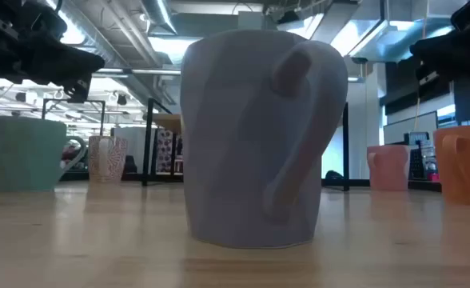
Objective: Place coffee mugs
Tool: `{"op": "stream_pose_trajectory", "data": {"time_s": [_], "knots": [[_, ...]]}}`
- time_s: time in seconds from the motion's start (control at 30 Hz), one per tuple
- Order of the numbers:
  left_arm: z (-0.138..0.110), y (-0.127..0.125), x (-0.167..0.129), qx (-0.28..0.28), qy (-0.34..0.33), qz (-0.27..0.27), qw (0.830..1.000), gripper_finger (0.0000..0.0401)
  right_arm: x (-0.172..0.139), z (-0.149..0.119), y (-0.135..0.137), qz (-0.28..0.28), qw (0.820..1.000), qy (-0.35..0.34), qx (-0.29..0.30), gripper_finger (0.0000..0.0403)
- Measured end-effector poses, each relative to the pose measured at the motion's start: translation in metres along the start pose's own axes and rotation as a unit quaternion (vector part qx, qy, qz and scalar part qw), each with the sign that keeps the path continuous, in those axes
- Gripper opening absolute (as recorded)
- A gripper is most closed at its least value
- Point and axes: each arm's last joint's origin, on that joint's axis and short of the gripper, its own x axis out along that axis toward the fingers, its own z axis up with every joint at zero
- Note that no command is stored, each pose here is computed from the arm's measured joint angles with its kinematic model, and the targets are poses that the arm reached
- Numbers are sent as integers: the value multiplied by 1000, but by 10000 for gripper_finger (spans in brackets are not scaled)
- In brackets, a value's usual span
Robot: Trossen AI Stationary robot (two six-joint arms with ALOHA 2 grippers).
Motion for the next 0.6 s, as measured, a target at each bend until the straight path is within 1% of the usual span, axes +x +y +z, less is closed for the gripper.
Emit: {"op": "stream_pose_trajectory", "data": {"time_s": [0.27,0.43,0.5,0.6], "knots": [[0,1,0,0,-4,14,1000,18,0,0,0,-2,1000,-1,13,19],[4,1,0,0,-24,17,1000,18,0,0,0,-5,1000,-2,14,19],[6,1,0,0,-35,27,999,18,0,0,0,-5,1000,-2,14,19],[13,1,-1,-1,-70,36,997,18,0,0,0,-5,1000,-2,14,19]]}}
